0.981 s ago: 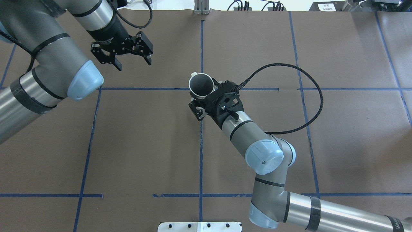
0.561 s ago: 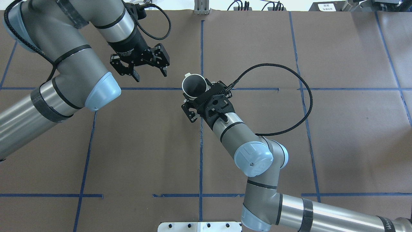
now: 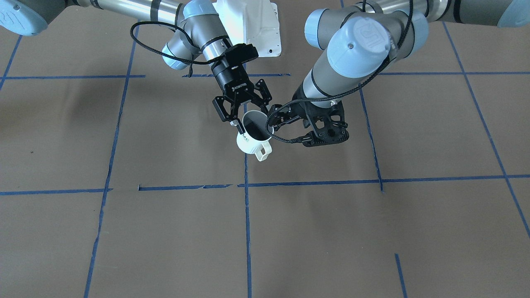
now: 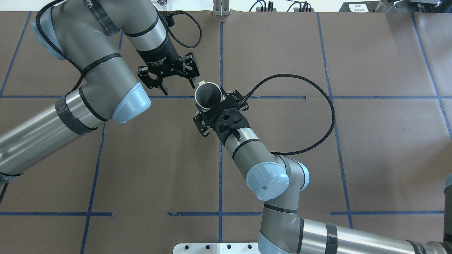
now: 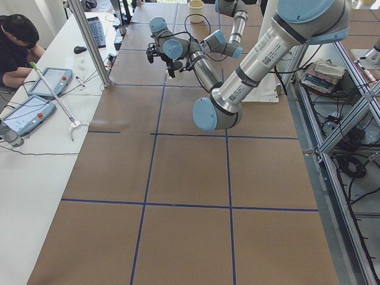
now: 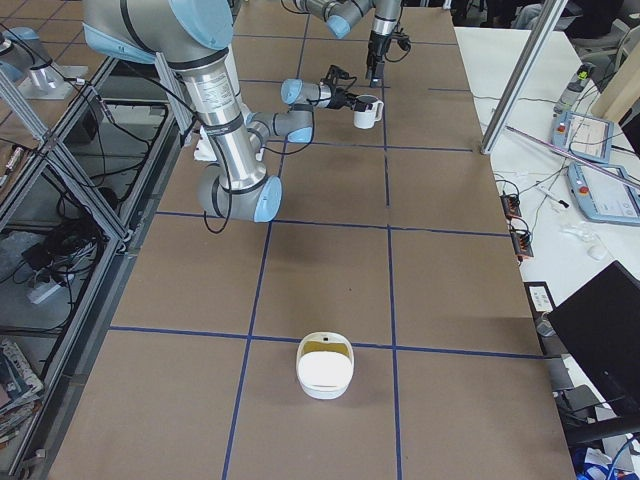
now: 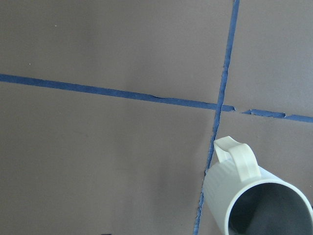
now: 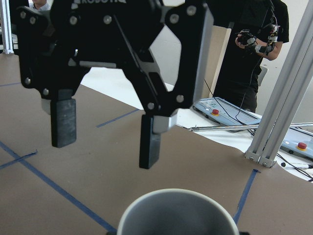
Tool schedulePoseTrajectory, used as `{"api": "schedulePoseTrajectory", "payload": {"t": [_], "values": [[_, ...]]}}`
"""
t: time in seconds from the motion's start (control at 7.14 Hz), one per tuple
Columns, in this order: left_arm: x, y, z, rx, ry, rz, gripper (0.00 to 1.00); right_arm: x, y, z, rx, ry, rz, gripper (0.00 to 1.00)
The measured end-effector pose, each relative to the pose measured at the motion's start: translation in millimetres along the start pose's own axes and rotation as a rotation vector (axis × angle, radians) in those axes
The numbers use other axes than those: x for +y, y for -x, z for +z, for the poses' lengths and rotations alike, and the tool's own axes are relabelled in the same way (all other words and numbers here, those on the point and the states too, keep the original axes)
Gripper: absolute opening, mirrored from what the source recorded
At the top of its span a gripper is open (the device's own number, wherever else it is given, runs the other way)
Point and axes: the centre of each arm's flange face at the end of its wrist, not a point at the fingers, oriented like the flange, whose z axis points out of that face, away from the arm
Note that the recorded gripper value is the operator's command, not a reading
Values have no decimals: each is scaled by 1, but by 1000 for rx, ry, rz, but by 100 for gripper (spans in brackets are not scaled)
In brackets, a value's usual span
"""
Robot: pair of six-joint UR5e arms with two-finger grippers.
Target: Left arm hands cup to right arm to dump lemon
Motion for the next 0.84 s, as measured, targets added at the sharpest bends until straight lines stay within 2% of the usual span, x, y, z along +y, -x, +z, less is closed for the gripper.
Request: {"api": "schedulePoseTrajectory", "payload": {"t": [0.84], "values": [[5,-11,23,34,11,-8,59,-5,3,-1,-4,-8,9,33]]}}
